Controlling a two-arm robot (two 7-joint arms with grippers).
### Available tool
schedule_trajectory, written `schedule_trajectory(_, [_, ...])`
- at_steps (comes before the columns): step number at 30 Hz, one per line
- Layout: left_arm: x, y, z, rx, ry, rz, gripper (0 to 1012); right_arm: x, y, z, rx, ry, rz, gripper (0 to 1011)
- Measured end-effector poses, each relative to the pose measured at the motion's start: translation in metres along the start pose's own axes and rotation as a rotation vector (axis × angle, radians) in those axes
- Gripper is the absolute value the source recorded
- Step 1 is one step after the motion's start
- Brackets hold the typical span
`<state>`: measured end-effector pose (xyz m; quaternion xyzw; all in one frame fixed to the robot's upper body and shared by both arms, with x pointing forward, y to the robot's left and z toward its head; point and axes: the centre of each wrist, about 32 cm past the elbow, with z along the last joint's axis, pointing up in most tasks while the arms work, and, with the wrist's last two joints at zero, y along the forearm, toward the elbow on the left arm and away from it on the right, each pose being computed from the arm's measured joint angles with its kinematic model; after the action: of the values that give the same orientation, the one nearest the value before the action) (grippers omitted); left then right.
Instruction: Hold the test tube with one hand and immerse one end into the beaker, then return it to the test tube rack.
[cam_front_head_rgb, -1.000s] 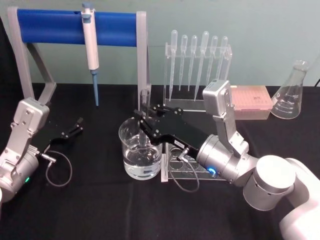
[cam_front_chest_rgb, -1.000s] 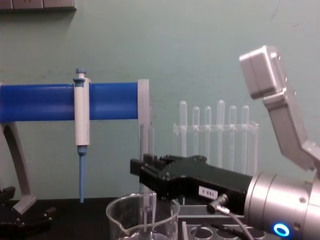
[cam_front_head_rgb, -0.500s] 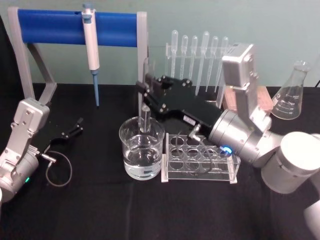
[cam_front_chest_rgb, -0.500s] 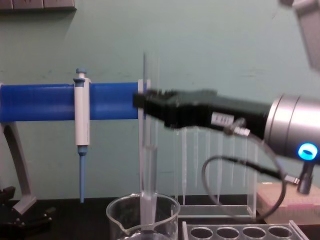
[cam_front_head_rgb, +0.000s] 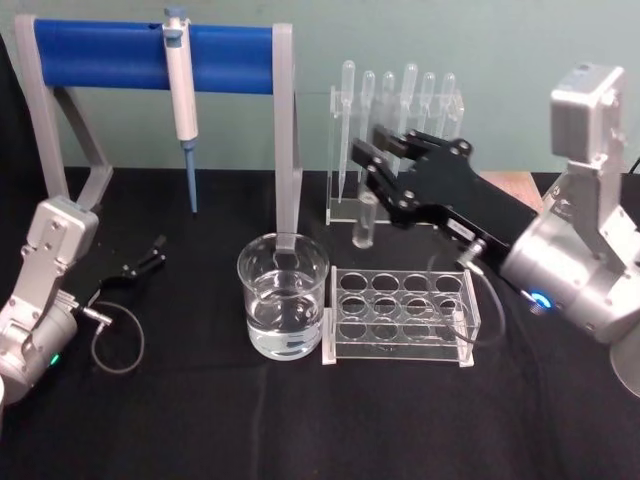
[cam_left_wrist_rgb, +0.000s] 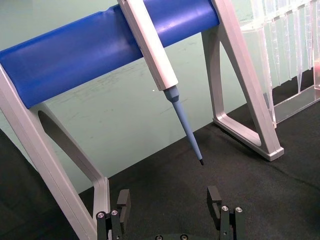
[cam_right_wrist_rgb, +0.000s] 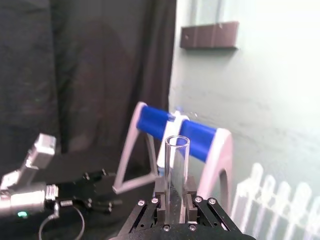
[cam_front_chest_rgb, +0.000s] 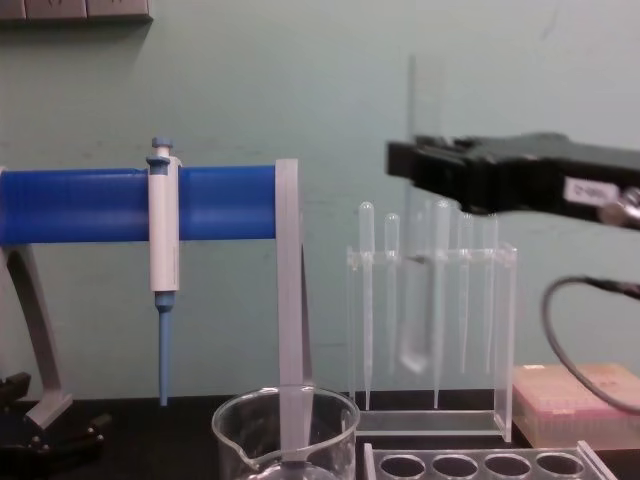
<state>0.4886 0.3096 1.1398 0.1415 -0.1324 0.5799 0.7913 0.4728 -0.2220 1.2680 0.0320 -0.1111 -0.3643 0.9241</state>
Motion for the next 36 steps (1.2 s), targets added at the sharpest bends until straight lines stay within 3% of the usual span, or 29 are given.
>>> schedule_trajectory(5, [0.0,0.0,0.0,0.0,0.0,0.0,1000,0.001,-0.013,-0.017,-0.037,0.029,-0.032,225])
schedule_trajectory(15, [0.0,0.0,0.0,0.0,0.0,0.0,1000,-0.002,-0.018,-0.042,-0.073,0.049,-0.051,225])
schedule_trajectory(36, [0.0,0.0,0.0,0.0,0.0,0.0,1000,-0.01,-0.023,-0.053,-0.113,0.04,-0.049,225])
